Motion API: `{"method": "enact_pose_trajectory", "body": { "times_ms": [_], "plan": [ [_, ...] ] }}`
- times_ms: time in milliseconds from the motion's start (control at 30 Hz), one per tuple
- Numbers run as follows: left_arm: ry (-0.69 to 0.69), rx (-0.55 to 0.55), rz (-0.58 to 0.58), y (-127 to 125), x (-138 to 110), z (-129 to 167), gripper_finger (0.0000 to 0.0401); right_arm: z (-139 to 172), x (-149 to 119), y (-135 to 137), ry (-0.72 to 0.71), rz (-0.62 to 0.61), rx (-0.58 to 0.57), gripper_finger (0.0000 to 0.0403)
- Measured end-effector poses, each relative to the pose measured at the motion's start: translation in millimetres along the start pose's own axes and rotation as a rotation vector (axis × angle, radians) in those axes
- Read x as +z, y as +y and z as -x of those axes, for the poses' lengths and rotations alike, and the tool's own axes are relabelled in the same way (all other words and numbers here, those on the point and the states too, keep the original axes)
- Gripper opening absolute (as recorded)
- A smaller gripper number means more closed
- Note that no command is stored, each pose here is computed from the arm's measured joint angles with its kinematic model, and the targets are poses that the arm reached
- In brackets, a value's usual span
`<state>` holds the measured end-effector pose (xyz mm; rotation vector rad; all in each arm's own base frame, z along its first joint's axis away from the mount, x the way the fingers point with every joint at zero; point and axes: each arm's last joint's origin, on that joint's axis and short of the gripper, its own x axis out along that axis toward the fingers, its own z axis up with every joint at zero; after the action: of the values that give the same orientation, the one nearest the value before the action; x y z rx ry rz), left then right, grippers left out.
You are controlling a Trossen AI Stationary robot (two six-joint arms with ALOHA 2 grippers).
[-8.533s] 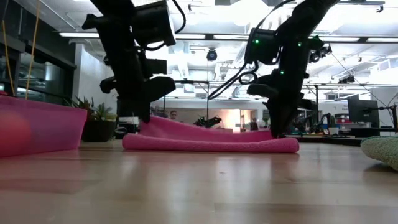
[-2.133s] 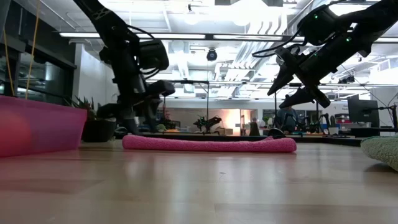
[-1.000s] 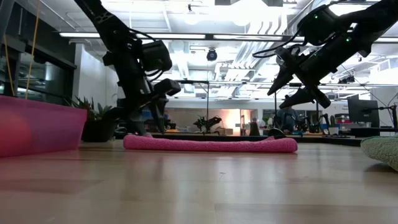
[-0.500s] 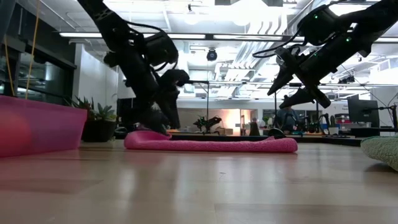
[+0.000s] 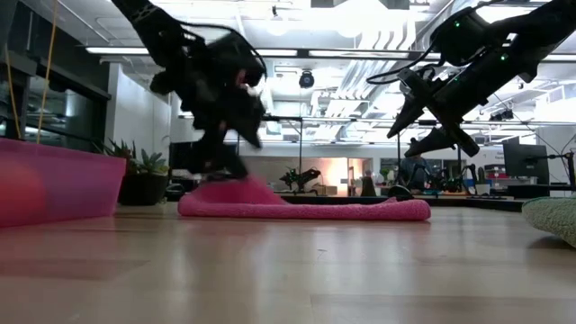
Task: Fold microfiber towels
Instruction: Fold the pink microfiber towel
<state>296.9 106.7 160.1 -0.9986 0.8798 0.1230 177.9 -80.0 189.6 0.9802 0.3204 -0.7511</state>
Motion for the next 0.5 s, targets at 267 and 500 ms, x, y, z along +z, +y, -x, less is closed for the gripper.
{"method": "enact_pose_trajectory", "body": {
  "times_ms": [267,500],
  "plan": [
    [-0.340,0.163,-0.004,16,26,77,0.0200,0,0,0,-0.009,0.000,-0.006,0.0227],
    [-0.407,0.319,0.117,38,23,116,0.0200,0,0,0,-0.013,0.000,-0.009,0.0227]
  ]
}}
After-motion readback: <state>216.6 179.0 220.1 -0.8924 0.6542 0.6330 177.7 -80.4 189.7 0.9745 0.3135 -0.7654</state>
